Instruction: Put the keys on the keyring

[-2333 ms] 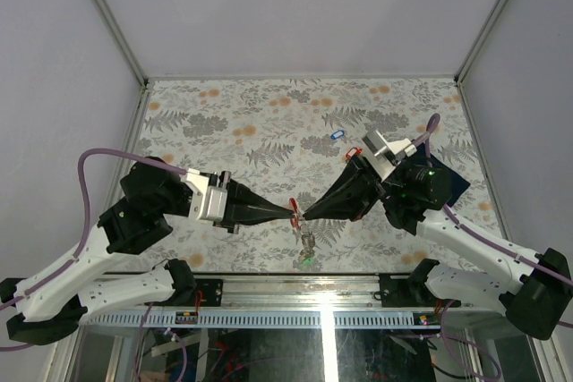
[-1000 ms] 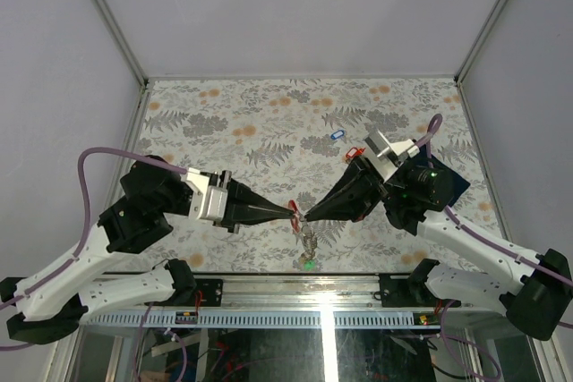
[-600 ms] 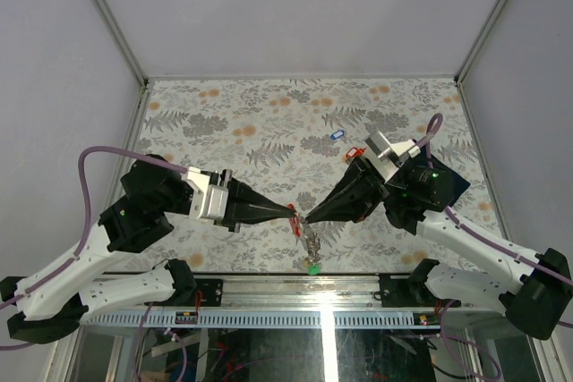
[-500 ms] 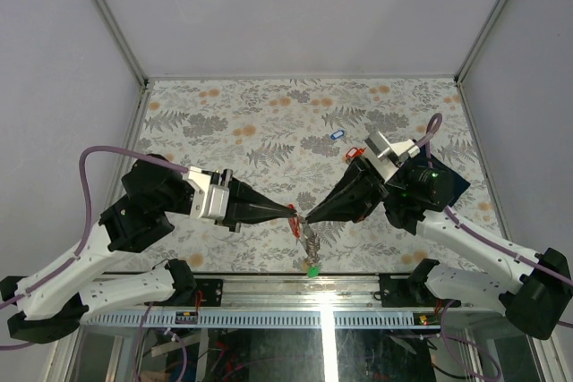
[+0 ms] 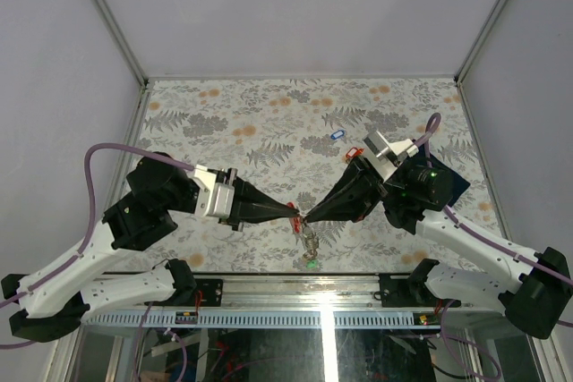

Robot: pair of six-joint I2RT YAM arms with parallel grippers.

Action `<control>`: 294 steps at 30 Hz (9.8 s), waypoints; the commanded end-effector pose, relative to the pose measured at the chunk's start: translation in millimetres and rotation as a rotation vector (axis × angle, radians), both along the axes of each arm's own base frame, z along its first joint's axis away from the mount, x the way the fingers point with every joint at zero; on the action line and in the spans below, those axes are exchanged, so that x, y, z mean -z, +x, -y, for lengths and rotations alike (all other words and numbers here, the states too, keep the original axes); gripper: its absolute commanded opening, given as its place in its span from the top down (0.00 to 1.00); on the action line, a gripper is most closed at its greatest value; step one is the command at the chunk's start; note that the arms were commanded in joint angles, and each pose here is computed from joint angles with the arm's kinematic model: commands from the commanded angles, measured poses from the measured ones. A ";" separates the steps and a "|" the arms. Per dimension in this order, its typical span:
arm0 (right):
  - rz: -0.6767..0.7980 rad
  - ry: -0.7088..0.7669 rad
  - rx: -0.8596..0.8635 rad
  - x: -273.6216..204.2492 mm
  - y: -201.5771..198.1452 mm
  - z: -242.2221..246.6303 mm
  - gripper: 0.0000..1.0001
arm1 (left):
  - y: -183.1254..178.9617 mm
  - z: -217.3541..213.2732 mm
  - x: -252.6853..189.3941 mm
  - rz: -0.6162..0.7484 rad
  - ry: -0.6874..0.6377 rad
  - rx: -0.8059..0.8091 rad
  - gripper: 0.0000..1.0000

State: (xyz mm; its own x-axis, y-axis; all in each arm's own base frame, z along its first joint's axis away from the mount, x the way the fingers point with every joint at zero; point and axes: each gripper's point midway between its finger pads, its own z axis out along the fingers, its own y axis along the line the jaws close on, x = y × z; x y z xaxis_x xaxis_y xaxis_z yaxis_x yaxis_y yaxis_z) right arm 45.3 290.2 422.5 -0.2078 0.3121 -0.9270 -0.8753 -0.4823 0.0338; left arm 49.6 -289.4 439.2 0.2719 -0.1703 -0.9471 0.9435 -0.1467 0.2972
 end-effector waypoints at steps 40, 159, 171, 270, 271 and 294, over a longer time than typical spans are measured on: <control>0.054 0.135 0.038 -37.7 -5.8 12.9 1.00 | -19.4 -5.9 -13.2 0.028 -0.003 0.108 1.00; -0.199 0.332 0.367 -64.7 44.4 36.4 1.00 | 10.6 12.8 10.5 -0.013 0.055 -0.006 0.99; -0.196 0.337 0.375 -63.3 44.5 37.5 1.00 | 18.6 17.2 16.6 -0.026 0.073 -0.037 0.74; 0.214 -0.102 0.620 -5.0 57.3 32.8 0.62 | 49.6 8.3 -9.1 -0.223 -0.039 -0.274 1.00; 0.208 -0.151 0.612 2.7 57.8 32.0 0.62 | 50.0 8.6 -2.0 -0.235 0.008 -0.280 1.00; 0.196 -0.329 0.528 39.0 62.5 18.9 0.56 | 55.7 10.1 54.0 -0.301 0.607 -0.350 1.00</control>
